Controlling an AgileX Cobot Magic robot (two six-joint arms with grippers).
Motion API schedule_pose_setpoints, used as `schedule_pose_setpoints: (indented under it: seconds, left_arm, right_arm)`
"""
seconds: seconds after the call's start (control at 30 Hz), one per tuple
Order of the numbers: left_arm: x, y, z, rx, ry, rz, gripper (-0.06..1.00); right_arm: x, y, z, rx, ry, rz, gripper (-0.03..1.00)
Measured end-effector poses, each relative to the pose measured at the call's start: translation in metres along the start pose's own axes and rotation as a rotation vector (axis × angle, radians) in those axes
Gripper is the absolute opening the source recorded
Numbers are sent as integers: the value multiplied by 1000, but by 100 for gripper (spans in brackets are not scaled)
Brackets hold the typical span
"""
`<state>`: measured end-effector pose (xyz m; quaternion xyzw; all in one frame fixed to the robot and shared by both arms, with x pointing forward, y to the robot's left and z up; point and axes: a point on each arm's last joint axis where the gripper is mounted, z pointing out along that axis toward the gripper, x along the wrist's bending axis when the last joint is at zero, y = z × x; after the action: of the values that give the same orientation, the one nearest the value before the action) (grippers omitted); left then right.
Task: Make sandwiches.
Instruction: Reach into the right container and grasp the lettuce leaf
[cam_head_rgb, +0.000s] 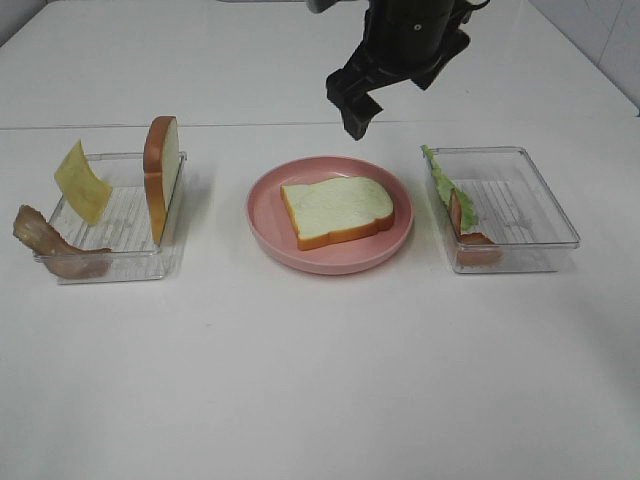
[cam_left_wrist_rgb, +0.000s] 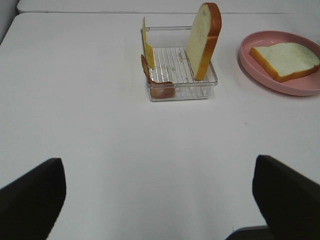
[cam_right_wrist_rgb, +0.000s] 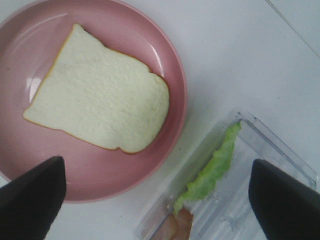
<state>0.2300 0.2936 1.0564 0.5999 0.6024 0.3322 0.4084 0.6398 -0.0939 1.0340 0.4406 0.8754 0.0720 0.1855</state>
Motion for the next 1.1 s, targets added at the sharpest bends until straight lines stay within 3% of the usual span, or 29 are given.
schedule_pose_setpoints:
  seconds: [0.13,0.27,0.53,0.77,1.1]
  left_arm:
    - [0,0,0,0,0,0,93]
    - [0,0,0,0,0,0,93]
    - [0,0,0,0,0,0,93]
    - [0,0,0,0,0,0,93]
    - [0,0,0,0,0,0,93]
  right_arm:
    - [-12,0,-8,24,-55,77,96]
    - [-44,-9,-7,59,-118,221,96]
    - [-78,-22,4,84,-1,411,96]
    - [-72,-19,19,90,52,424,96]
    - [-59,-21,73,182,95,412,96]
